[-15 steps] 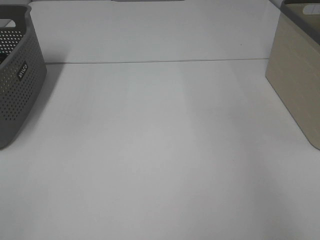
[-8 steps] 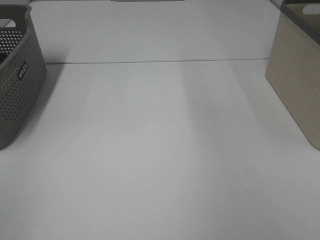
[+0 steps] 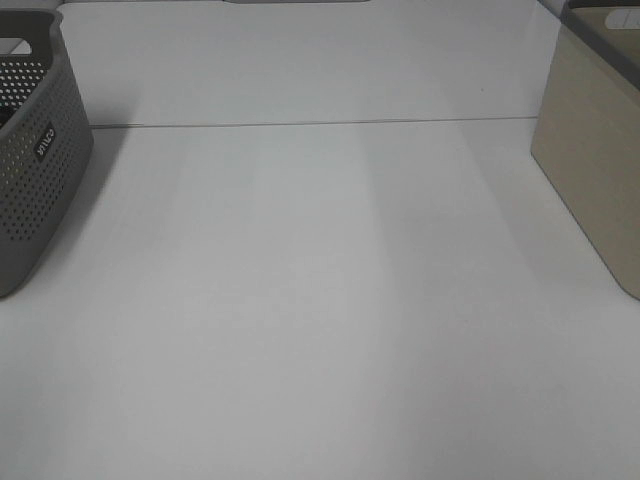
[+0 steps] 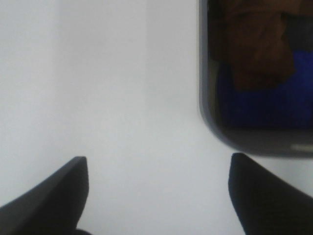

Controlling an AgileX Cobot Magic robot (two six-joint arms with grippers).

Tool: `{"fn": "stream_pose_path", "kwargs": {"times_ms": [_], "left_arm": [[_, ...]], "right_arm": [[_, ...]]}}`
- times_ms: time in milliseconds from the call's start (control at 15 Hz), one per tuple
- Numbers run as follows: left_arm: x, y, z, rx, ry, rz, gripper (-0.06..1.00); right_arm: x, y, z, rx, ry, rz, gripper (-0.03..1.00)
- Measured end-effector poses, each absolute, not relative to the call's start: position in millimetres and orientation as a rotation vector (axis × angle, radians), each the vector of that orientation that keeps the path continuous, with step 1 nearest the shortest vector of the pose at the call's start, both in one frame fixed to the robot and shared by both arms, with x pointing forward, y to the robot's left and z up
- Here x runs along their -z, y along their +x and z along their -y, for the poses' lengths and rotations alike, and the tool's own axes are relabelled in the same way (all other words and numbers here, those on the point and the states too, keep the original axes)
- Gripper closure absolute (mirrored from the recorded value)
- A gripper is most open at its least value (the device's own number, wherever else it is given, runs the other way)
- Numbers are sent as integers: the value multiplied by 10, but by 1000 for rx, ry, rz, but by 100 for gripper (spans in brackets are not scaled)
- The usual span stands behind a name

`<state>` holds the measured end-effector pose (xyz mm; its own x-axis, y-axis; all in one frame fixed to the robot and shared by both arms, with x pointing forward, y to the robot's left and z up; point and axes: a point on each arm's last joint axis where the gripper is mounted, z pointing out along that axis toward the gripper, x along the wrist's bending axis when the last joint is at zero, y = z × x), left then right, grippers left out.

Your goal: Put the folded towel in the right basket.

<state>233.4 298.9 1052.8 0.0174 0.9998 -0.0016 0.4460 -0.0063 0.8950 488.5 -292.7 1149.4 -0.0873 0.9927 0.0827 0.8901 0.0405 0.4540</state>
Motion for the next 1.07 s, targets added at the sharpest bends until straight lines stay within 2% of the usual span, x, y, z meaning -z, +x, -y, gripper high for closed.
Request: {"fn": "stream_pose_path", "kwargs": {"times_ms": [200, 467, 800, 1067], "left_arm": [[-10528, 2334, -2989, -943, 1551, -1526, -3], [-10528, 2334, -2989, -943, 1551, -1526, -3], [-10528, 2334, -2989, -943, 1551, -1526, -3], [-10528, 2334, -2989, -943, 1551, -1526, -3]], "right_arm": [[-11079, 4185, 2917, -503, 1983, -2113, 22], [-10743, 3459, 2903, -530, 1962, -2093, 22], [-10566, 2859, 2899, -703, 1803, -1944, 22], [-10526, 2563, 2910, -884, 1605, -1739, 22]]}}
